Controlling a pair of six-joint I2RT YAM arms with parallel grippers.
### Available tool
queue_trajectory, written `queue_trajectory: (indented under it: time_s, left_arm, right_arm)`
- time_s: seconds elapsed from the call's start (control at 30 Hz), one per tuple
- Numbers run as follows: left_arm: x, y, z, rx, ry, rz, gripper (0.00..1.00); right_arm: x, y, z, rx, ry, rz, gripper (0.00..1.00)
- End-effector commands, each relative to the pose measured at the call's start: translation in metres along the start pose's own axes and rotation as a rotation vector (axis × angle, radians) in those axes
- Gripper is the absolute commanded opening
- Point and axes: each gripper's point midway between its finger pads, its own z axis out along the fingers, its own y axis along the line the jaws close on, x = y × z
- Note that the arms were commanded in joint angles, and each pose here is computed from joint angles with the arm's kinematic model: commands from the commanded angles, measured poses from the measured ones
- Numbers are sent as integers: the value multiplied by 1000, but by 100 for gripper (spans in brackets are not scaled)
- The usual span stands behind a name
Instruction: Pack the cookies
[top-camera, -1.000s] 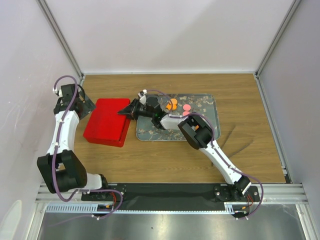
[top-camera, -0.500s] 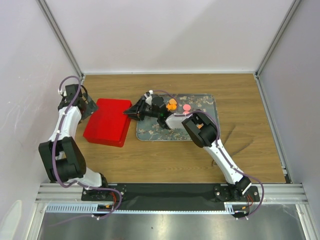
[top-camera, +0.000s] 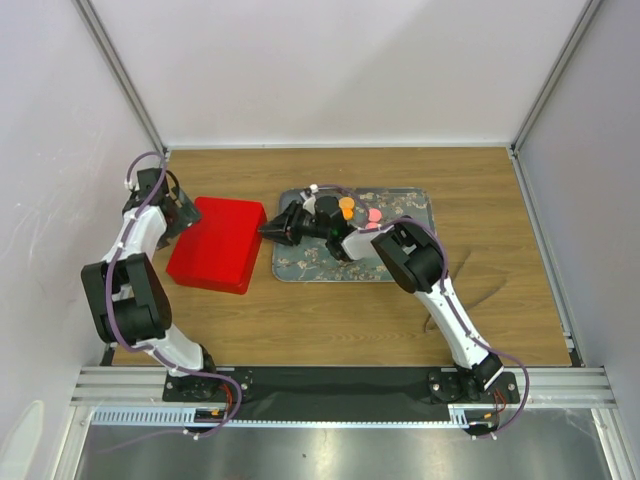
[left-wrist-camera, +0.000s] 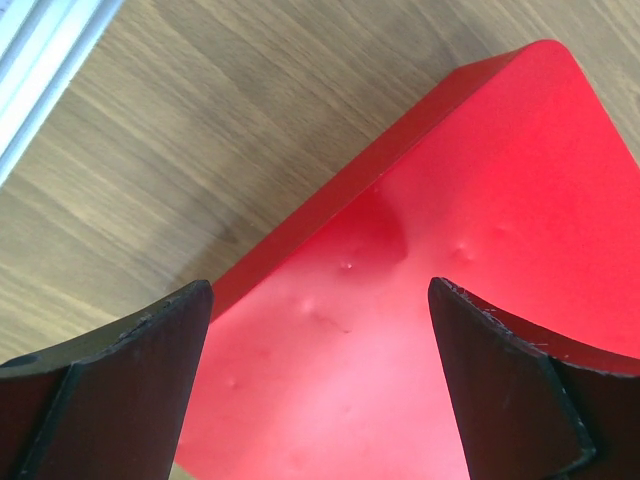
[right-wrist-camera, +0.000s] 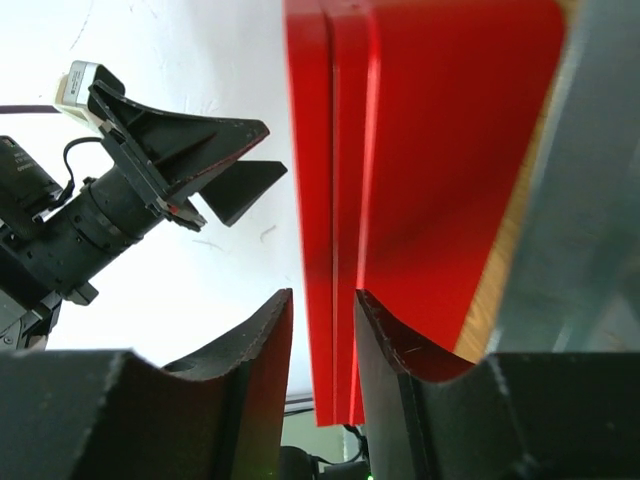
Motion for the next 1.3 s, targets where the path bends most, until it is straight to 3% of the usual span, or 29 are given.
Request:
queue_trajectory:
  time_s: [0.0,0.23,0.5,1.27]
  left_arm:
    - [-24,-14,-1,57,-54,0,95]
    - [-21,-17,2,66,-44,18,94]
    - [-13,-21,4,50,-23,60,94]
    - [2,-24,3,35,16,125,94]
  right_arm:
    - [-5,50,-10,-98,-6,-91,38]
    - [-7,53,-8,-68,-3,-147,48]
    - [-6,45,6,43,24,-214,70]
    - [-6,4,20,272,53,-201,71]
